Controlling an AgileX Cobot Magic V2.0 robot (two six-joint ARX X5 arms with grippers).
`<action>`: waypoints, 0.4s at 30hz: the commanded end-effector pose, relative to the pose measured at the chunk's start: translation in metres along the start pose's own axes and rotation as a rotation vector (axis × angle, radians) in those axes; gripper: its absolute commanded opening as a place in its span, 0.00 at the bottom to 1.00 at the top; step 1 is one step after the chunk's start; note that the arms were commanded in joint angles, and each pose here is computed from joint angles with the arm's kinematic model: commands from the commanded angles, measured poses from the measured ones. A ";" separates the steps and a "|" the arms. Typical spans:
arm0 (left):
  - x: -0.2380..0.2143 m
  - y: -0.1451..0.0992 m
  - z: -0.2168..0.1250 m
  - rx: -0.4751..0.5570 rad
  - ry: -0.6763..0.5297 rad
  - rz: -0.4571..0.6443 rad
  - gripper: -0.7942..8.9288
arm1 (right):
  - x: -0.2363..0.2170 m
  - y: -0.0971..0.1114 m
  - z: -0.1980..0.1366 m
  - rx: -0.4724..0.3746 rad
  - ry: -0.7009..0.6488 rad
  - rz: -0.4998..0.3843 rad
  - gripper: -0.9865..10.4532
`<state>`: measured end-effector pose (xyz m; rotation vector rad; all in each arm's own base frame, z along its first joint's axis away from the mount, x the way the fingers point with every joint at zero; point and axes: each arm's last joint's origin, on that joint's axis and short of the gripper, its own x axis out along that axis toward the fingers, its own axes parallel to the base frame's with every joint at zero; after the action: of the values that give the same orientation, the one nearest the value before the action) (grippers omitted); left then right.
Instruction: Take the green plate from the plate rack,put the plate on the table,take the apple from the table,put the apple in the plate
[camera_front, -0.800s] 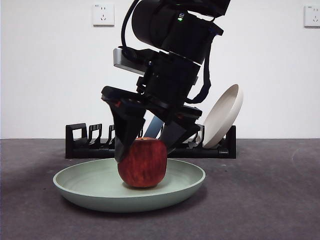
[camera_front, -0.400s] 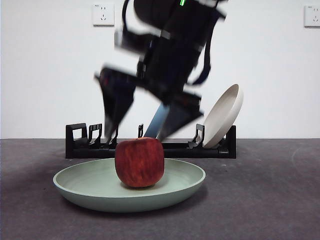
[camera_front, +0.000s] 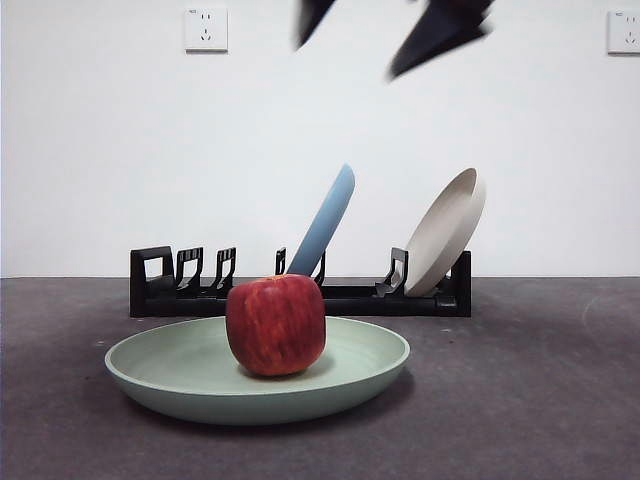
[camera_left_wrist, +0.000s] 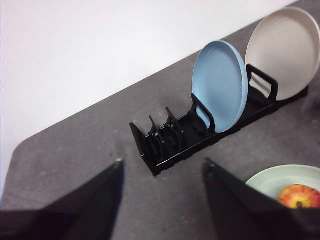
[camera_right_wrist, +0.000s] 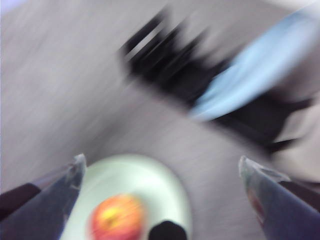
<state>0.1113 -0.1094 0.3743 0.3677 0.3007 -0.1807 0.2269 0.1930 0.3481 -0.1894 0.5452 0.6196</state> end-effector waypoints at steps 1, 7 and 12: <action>0.007 0.000 0.002 0.035 -0.006 0.025 0.06 | -0.031 -0.013 0.007 -0.008 -0.078 -0.061 0.26; 0.022 0.015 0.009 -0.041 -0.075 -0.145 0.07 | -0.078 -0.049 0.001 0.052 -0.087 -0.206 0.08; 0.034 0.032 0.008 -0.087 -0.071 -0.135 0.07 | -0.083 -0.064 -0.005 0.088 -0.048 -0.261 0.08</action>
<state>0.1491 -0.0896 0.3818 0.2503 0.2635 -0.3206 0.2065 0.0990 0.3896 -0.1586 0.4924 0.3479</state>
